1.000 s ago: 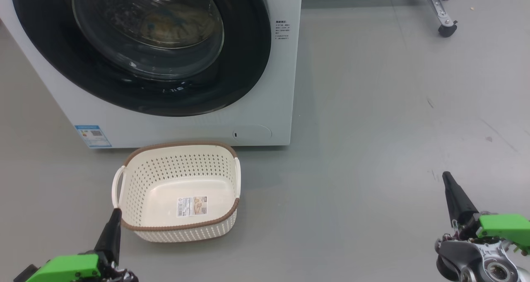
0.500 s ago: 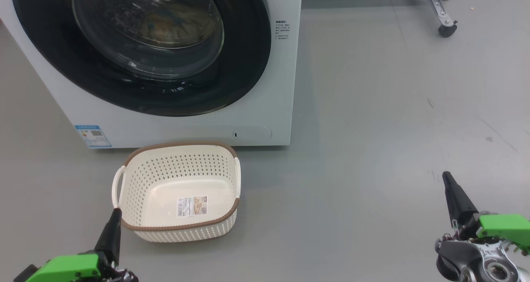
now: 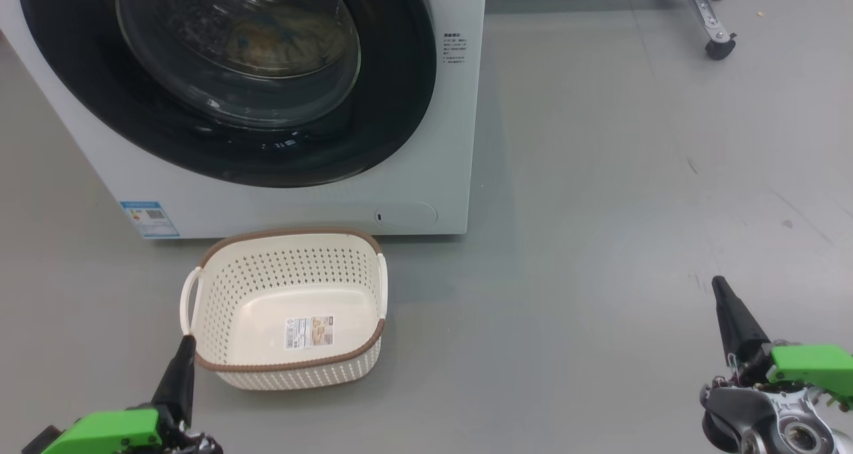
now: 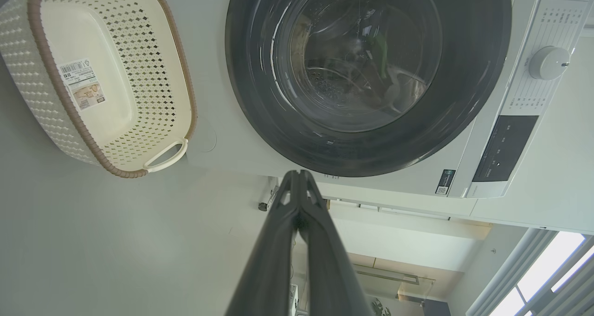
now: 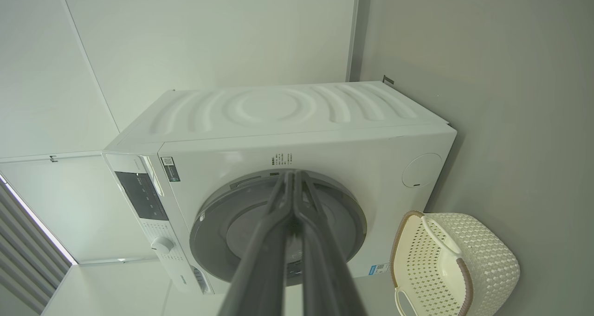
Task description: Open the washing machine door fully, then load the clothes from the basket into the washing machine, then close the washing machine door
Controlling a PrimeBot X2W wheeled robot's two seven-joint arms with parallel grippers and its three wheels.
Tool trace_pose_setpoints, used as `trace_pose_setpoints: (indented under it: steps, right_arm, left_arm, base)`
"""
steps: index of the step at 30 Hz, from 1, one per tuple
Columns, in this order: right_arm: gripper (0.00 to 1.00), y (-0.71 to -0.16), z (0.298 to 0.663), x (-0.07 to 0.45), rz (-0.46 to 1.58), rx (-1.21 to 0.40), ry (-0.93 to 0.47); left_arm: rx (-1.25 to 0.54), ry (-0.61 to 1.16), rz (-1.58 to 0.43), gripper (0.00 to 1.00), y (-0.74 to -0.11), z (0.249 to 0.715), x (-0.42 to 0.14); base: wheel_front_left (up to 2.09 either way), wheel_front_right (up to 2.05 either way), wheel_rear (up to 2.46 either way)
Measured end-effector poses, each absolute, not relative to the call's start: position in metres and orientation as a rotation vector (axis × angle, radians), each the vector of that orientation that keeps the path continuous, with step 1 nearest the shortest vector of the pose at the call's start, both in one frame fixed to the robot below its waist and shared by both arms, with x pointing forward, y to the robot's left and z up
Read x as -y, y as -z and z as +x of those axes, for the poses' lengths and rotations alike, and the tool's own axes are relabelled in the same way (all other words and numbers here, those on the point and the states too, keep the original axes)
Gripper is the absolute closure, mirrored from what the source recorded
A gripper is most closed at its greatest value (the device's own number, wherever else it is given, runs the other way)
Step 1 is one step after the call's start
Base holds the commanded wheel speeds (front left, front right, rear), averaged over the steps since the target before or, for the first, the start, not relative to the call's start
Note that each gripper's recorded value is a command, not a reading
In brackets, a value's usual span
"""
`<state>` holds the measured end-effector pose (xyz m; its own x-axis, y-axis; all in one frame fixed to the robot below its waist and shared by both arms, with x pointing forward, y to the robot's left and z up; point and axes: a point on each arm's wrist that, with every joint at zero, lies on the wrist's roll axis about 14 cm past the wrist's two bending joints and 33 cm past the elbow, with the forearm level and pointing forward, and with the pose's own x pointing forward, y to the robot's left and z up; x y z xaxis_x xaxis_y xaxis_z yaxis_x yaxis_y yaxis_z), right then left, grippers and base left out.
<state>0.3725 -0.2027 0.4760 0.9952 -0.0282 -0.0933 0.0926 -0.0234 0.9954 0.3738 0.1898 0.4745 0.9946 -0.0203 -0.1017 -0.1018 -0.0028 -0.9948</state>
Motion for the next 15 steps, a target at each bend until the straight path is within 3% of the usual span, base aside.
trace_pose_setpoints:
  steps: [15]
  right_arm:
    - [1.0,-0.476,0.3725,0.2027,1.591,-0.05,0.096]
  left_arm:
    - [-0.096,-0.064,-1.573,1.0,-0.4745,0.3738,-0.1898]
  base:
    - [0.0,0.0,0.0]
